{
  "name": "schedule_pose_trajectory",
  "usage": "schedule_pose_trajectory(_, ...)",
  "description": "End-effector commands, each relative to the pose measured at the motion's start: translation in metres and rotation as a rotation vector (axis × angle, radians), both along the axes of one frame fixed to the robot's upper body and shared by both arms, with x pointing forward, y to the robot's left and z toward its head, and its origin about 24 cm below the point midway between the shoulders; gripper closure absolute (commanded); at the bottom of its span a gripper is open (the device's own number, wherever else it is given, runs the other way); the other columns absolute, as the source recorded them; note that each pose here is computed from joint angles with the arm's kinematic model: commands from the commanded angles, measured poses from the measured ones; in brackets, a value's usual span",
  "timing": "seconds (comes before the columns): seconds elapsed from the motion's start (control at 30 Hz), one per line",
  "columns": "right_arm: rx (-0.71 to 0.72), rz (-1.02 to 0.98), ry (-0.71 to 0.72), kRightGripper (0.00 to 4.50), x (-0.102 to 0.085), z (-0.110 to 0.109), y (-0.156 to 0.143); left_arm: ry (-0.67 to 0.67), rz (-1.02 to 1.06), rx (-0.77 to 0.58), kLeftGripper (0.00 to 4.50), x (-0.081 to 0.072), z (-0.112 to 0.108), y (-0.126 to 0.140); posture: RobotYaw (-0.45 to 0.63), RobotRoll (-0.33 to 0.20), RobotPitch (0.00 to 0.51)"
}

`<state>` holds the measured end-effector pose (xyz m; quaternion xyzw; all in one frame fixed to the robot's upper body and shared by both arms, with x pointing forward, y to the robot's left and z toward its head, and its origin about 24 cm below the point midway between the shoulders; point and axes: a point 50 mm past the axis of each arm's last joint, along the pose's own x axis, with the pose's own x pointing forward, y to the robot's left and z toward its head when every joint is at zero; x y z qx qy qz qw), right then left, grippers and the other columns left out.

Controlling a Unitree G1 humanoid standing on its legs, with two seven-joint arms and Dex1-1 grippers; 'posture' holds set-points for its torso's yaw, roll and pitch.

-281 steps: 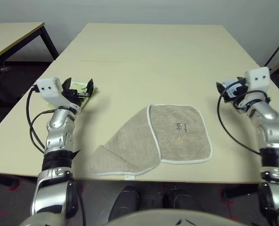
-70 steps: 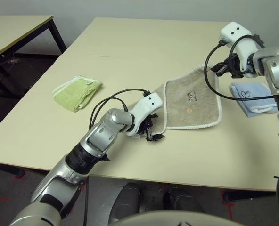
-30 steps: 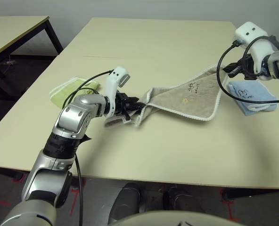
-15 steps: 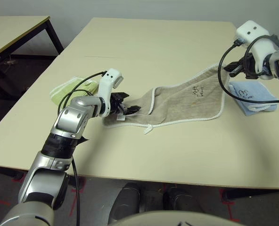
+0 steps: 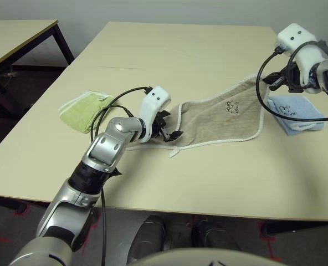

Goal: Fold the towel and set it aside.

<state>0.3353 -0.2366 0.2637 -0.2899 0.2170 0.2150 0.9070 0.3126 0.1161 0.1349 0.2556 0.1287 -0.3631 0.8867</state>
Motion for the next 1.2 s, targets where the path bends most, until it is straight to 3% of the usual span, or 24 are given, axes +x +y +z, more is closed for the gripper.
schedule_pose_trajectory(0.03,0.0,0.008,-0.032,4.5,-0.002,0.008,0.001,-0.03,0.035,0.063,0.02,0.002,-0.009,0.003,0.07,0.0,0.075)
schedule_pose_trajectory(0.6,0.006,0.016,-0.042,4.5,-0.001,0.01,0.003,0.004,-0.043,0.138,0.02,-0.011,-0.016,-0.006,0.06,0.0,0.069)
schedule_pose_trajectory(1.07,0.01,0.034,-0.049,4.5,-0.002,0.011,0.007,0.004,0.038,0.18,0.02,0.003,-0.028,0.013,0.06,0.0,0.065)
schedule_pose_trajectory(1.13,0.011,0.034,-0.051,4.5,-0.002,0.011,0.007,0.006,0.038,0.171,0.12,0.003,-0.028,0.013,0.06,0.0,0.064)
schedule_pose_trajectory(1.2,0.011,0.033,-0.052,4.5,-0.002,0.011,0.007,0.004,0.045,0.156,0.72,0.003,-0.028,0.013,0.06,0.0,0.063)
